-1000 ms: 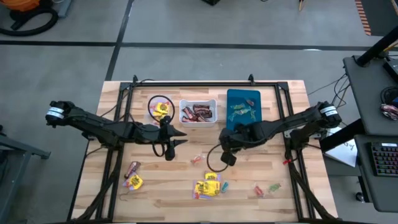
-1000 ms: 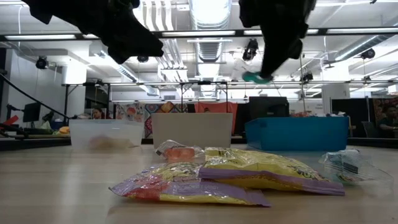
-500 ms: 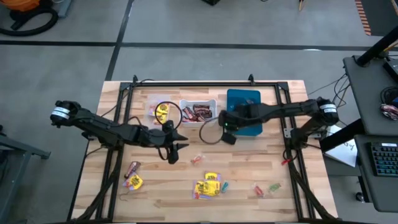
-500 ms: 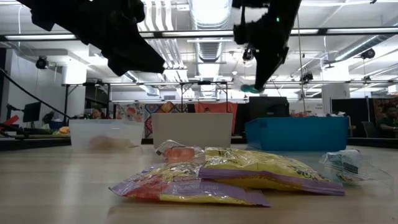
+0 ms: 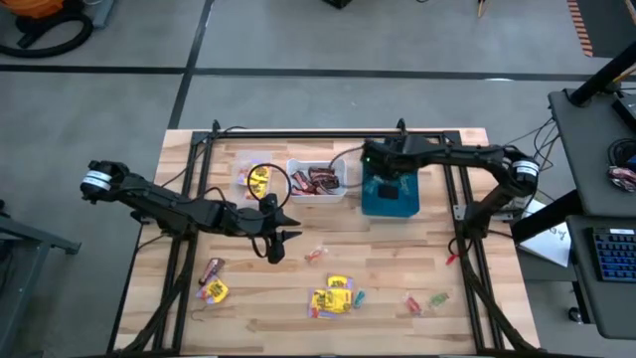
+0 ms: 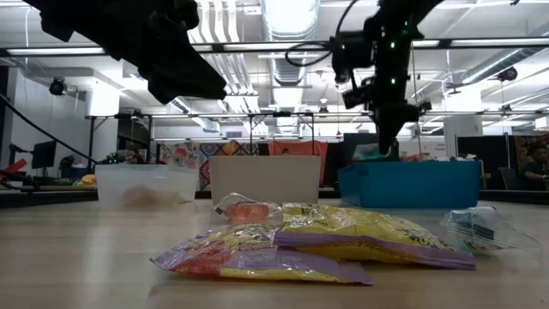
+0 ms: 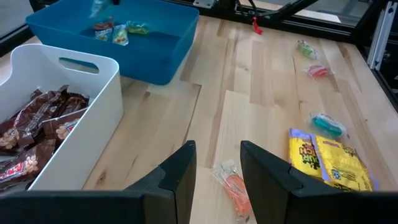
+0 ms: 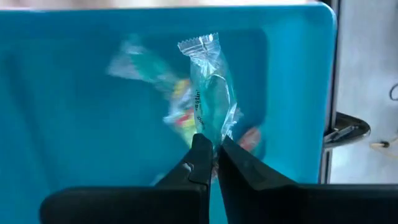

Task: Sort candy
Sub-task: Put the blue candy into the blue bin, then put the yellow candy into the transparent bin

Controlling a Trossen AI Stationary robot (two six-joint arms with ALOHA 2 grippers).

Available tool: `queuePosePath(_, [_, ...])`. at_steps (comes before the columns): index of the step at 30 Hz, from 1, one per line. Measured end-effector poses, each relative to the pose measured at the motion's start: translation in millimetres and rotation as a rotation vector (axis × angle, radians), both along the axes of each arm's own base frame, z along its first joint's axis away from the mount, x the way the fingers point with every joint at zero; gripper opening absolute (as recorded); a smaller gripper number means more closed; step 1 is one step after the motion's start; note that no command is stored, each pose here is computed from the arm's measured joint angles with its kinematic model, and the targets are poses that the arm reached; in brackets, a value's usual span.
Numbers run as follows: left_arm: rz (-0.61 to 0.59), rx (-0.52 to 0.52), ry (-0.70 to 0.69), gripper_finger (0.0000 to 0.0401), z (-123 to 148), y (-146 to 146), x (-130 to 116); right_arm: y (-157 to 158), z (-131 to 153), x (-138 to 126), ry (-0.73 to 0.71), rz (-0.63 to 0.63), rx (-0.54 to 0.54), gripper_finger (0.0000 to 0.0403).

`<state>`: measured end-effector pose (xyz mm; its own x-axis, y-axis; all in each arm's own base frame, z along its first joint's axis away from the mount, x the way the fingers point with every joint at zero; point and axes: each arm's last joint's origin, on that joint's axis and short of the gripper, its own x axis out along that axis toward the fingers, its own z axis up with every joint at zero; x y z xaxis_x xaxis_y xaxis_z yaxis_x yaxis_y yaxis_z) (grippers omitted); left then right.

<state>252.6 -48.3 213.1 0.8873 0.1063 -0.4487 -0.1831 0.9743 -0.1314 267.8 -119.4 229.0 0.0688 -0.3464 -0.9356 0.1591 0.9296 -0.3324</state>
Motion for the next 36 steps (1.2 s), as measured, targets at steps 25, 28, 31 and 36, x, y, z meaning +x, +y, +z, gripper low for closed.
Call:
queuePosePath(25, [-0.014,-0.01,-0.018,0.011,1.2,-4.5,0.1,-40.0,-25.4,-15.0,-0.137,-0.143,-0.026,0.0086])
queuePosePath(28, [-0.022,-0.015,-0.021,0.011,1.4,-7.1,-0.3,-39.9,-25.4,-15.0,-0.139,-0.149,-0.026,0.012])
queuePosePath(31, [-0.035,-0.027,-0.041,0.011,3.0,-11.7,-0.3,-40.5,-22.9,-14.0,-0.151,-0.17,-0.026,0.0142])
queuePosePath(36, [-0.082,-0.041,-0.092,0.011,1.5,-25.7,4.5,-35.7,-8.6,-11.5,-0.194,-0.228,-0.013,0.0155])
